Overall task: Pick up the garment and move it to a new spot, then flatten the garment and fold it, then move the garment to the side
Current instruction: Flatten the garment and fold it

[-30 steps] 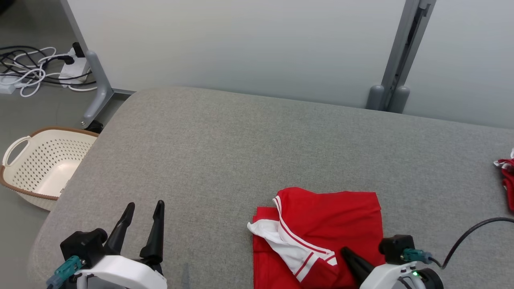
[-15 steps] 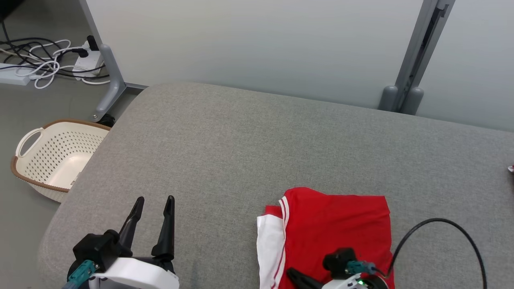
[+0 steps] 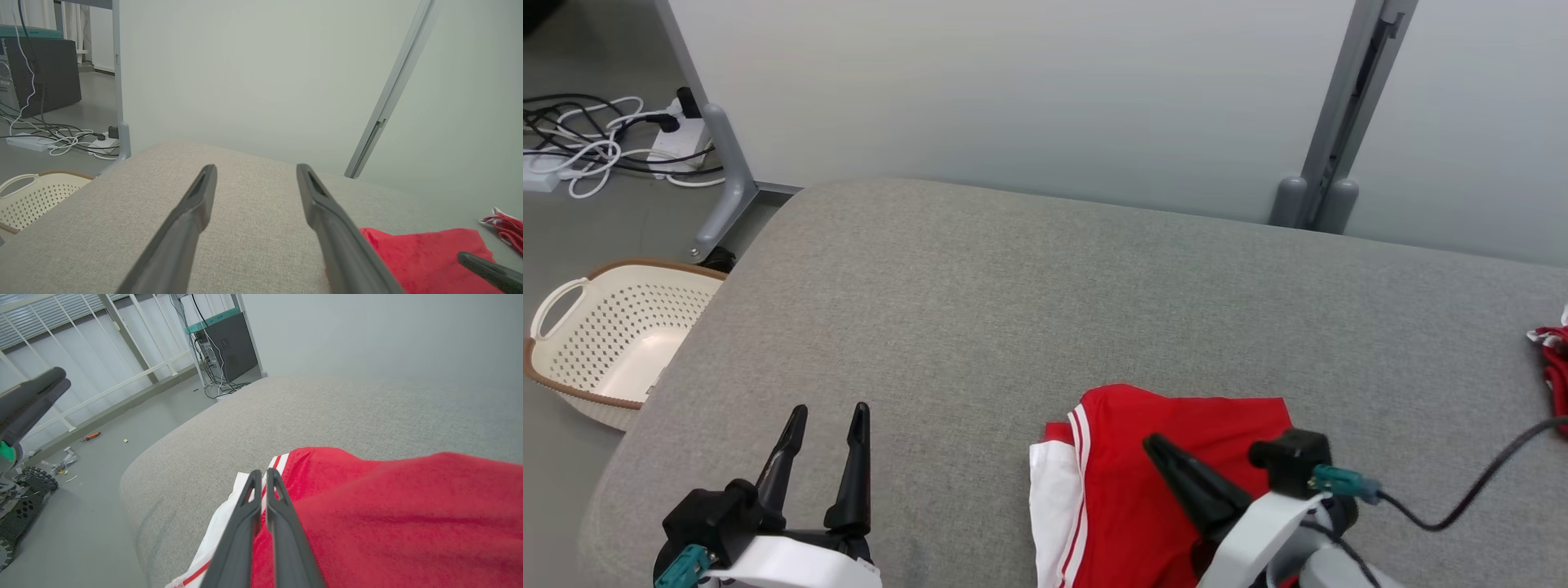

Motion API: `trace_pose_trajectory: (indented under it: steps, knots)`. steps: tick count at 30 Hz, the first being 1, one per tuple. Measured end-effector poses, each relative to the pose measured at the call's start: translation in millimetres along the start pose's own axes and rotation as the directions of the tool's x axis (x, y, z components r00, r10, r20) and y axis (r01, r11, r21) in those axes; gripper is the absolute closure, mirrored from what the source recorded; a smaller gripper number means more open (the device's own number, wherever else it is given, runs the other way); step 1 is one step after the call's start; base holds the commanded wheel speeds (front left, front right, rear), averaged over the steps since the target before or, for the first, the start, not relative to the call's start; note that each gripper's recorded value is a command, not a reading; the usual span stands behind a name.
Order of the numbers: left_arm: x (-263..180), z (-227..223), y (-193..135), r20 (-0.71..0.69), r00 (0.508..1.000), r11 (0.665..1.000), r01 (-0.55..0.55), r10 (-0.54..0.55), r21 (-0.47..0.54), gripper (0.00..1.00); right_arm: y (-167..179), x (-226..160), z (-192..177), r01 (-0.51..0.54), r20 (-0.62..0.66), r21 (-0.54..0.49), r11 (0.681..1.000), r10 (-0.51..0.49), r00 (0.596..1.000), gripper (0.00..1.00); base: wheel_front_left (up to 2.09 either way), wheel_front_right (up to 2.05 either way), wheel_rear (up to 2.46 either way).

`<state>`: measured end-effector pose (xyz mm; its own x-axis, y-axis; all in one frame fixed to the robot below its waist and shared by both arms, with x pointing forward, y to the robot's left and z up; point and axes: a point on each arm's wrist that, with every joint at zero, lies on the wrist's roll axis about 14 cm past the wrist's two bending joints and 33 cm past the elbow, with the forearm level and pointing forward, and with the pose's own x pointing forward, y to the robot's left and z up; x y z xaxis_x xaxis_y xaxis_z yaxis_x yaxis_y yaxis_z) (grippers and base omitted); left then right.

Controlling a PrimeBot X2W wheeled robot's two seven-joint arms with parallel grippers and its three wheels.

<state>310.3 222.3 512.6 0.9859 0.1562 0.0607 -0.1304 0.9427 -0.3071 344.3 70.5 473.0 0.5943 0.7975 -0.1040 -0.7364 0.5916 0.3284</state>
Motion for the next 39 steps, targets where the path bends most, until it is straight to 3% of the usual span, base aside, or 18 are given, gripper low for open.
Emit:
trace_pose_trajectory:
  steps: [5,9,11,12,28,39]
  knots:
    - [5,-2,-8,0.001,1.000,1.000,0.025,-0.025,-0.003,0.00,-37,-17,47,0.084,0.147,-0.075,0.994,-0.072,0.987,0.93,0.00,0.00,0.00]
    - [13,-2,-14,0.005,0.999,0.999,0.045,-0.045,0.000,0.00,-68,-43,89,0.200,0.282,-0.124,0.972,-0.159,0.946,0.99,0.00,0.00,0.00]
    - [15,-4,-17,0.002,0.998,0.998,0.058,-0.058,-0.001,0.00,-77,-56,99,0.246,0.325,-0.129,0.961,-0.193,0.926,0.54,0.00,0.00,0.00]
    - [17,-5,-19,0.001,0.998,0.998,0.063,-0.062,-0.002,0.00,-81,-62,103,0.269,0.343,-0.127,0.955,-0.212,0.915,0.00,0.00,0.00,0.00]
    - [36,-6,-32,0.010,0.995,0.995,0.102,-0.102,0.002,0.00,-130,-141,104,0.538,0.437,-0.051,0.841,-0.466,0.770,0.00,0.00,0.00,0.00]
    - [39,-12,-37,-0.002,0.993,0.993,0.116,-0.116,0.008,0.00,-141,-156,96,0.587,0.427,-0.022,0.809,-0.523,0.737,0.00,0.00,0.00,0.00]
